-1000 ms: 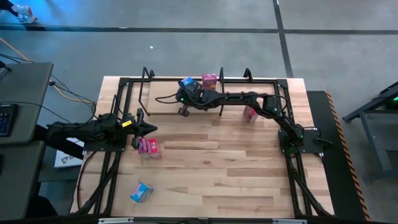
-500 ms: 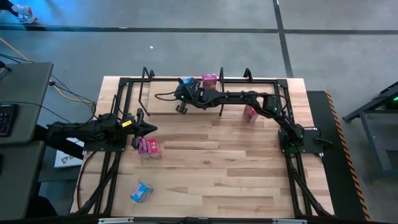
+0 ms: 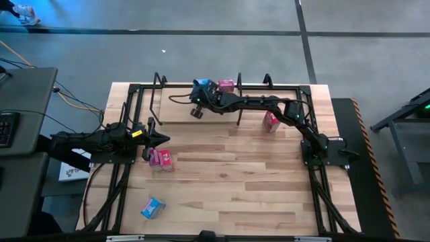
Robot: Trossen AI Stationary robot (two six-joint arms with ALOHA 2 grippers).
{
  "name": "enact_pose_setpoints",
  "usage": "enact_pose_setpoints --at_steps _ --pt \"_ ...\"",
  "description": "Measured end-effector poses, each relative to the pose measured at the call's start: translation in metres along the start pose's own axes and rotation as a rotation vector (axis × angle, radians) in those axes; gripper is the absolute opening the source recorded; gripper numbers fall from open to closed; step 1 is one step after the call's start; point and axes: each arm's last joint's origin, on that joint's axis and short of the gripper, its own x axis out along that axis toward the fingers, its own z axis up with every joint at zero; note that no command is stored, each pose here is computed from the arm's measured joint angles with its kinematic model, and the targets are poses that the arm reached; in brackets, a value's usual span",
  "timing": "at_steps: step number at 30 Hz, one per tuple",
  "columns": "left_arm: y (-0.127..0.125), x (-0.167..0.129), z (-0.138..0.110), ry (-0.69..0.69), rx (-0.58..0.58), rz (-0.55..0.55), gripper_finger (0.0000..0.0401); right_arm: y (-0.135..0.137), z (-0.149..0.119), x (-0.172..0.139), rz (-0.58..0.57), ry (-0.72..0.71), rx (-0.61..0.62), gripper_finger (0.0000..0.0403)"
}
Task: Stack cereal on shelf
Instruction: Put the right blue cereal box on the shelf, then put the blue cereal box on the shelf aligned with the other blue cereal box
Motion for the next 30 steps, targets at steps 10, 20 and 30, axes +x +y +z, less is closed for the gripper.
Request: enact_pose_setpoints --at_steps 10,20,30 --pt "0.0 0.0 0.0 0.0 0.0 0.0 0.0005 0.01 -0.004 -0.004 0.05 0.04 -0.023 0.0" --pt "0.0 0.0 0.0 0.0 0.0 0.0 0.0005 0.014 -0.006 -0.01 0.1 0.078 -0.026 0.0" --pt "0.0 0.0 0.0 0.0 0.0 0.0 0.0005 0.035 0.01 -0.089 0.28 0.141 -0.035 0.0"
